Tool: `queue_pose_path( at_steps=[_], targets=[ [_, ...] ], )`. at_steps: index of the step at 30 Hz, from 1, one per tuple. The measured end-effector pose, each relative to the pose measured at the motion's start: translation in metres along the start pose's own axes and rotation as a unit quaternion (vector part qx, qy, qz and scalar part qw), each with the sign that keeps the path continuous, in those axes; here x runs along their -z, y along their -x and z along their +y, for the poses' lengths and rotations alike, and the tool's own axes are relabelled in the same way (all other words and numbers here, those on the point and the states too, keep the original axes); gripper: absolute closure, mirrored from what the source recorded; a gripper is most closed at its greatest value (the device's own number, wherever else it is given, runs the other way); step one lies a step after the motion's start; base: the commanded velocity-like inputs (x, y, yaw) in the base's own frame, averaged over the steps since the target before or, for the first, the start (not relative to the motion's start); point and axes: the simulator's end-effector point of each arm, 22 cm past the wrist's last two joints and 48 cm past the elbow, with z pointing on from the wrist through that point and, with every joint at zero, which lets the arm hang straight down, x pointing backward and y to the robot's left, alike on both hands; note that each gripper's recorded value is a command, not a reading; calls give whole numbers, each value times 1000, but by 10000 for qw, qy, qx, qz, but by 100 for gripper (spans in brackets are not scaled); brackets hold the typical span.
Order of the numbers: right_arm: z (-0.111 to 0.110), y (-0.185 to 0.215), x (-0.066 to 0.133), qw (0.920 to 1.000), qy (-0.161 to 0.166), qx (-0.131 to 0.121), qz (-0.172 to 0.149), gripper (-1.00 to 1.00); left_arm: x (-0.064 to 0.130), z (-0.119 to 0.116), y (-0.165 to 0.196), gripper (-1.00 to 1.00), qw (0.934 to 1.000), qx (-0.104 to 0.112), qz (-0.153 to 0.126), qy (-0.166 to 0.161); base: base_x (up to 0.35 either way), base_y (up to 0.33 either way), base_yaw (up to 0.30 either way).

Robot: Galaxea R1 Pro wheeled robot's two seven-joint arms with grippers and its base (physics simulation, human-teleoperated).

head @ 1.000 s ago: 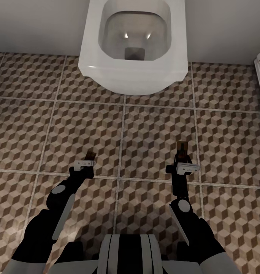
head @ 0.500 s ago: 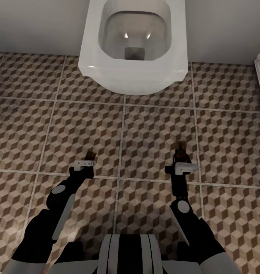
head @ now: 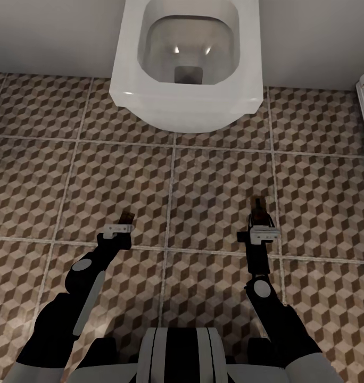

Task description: Take the four mousetraps from the cabinet in the bathroom and place them on the bathroom floor. Make sure all four end up on the same floor surface, and ensure that at least two of them are either under or directly next to the same bathroom sink.

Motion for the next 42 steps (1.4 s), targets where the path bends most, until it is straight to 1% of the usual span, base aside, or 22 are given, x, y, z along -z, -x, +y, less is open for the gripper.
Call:
queue_pose_path(
  at_steps=[1,3,4,8,9,10,11,12,14,15,19,24,29,32,37,42],
  targets=[
    [-7,-3,-1,10000,-50,36,18,100,0,0,0,100,10000,0,1,0,0,0,0],
    [-32,-12,-5,9996,-228,158,71,100,0,0,-1,100,10000,0,7,1,0,0,0],
    [-41,-16,-5,9993,-274,219,107,100,0,0,-1,100,10000,0,11,1,0,0,0],
    [-62,-44,-4,9980,-268,449,348,100,0,0,-2,100,10000,1,23,1,0,0,0],
    [-72,-53,-3,9975,-279,477,447,100,0,0,-2,100,10000,3,23,0,0,0,0],
    [-83,-62,-4,9970,-301,452,553,100,0,0,-2,100,10000,5,22,-1,0,0,0],
    [-94,-71,-4,9966,-317,353,669,100,0,0,-2,100,10000,6,22,-1,0,0,0],
    [-99,-75,-4,9965,-320,275,727,100,0,0,-2,100,10000,6,22,-1,0,0,0],
    [-110,-86,-5,9957,-237,-97,891,100,0,0,-2,100,10000,7,22,-2,0,0,0],
    [-109,-88,-5,9953,-131,-254,920,100,0,0,-2,100,10000,7,22,-2,0,0,0],
    [-101,-83,-7,9952,110,-506,832,100,0,0,-2,100,10000,6,22,-3,0,0,0],
    [-99,-74,-9,9960,175,-557,677,100,0,0,-2,100,10000,7,24,-2,0,0,0],
    [-97,-72,-9,9964,229,-491,646,100,0,0,-1,100,10000,8,-4,-6,0,0,0],
    [-89,-78,-8,9951,310,-457,822,100,0,-3,-1,100,10000,10,-4,-32,0,0,0],
    [-59,-78,-8,9902,576,-479,1181,100,-1,-11,-1,100,9999,54,-4,-90,0,0,0],
    [-42,-74,-7,9864,689,-553,1389,100,0,-16,0,100,9999,88,-23,-127,0,0,0]
  ],
)
